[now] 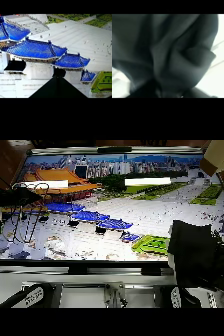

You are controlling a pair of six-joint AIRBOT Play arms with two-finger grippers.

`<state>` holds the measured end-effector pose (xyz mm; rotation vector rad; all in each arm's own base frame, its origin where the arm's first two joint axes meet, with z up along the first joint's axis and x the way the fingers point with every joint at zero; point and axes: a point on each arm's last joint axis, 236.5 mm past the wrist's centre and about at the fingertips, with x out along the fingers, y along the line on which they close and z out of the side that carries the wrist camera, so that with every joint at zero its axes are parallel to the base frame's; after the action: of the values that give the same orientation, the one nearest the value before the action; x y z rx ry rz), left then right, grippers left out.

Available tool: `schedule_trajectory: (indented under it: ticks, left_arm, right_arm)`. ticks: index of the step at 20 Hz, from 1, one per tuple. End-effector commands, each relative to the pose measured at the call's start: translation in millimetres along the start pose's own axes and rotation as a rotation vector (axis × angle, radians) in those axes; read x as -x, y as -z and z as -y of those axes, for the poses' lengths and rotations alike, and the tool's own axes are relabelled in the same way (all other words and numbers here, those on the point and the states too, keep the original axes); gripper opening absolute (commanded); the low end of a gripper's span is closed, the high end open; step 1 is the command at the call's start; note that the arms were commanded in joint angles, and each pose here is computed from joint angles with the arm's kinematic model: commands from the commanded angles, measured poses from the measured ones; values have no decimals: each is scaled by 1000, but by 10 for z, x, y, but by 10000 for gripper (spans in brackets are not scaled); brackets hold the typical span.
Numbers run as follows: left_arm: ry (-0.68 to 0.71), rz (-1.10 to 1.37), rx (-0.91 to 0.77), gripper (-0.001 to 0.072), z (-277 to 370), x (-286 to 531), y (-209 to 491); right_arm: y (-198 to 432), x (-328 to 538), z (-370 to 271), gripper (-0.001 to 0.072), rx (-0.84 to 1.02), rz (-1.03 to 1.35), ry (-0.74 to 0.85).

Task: Fold the shirts.

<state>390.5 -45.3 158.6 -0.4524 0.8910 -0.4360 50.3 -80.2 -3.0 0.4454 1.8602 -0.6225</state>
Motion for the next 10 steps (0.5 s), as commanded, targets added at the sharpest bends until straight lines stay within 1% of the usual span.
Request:
schedule_trajectory:
  ticks: [1,2,3,4,5,6,7,8,9,10]
  left_arm:
    - [0,-4,-2,28,3,1,8]
    - [1,-4,-8,27,5,0,8]
    - [0,-8,-33,27,14,-10,16]
    - [-20,-25,-57,26,2,-33,47]
    - [-75,-56,-101,25,-54,-55,96]
    - [-180,-102,-146,25,-169,-58,147]
    - [-304,-139,-190,25,-295,-28,161]
    - [-444,-160,-251,25,-405,37,122]
    - [-557,-163,-309,25,-452,99,51]
    - [-649,-155,-357,26,-447,137,-25]
  right_arm:
    - [36,-38,360,512,16,-19,158]
    - [-63,83,443,512,23,32,184]
    - [-263,267,432,512,15,135,165]
    - [-519,541,366,512,25,269,120]
    - [-832,965,284,511,22,448,60]
    - [-1097,1447,146,506,23,623,-26]
    - [-1324,2010,-58,506,22,799,-149]
    - [-1448,2491,-320,506,52,920,-282]
    - [-1499,2889,-649,506,120,997,-397]
    - [-1488,3114,-1038,506,209,1013,-482]
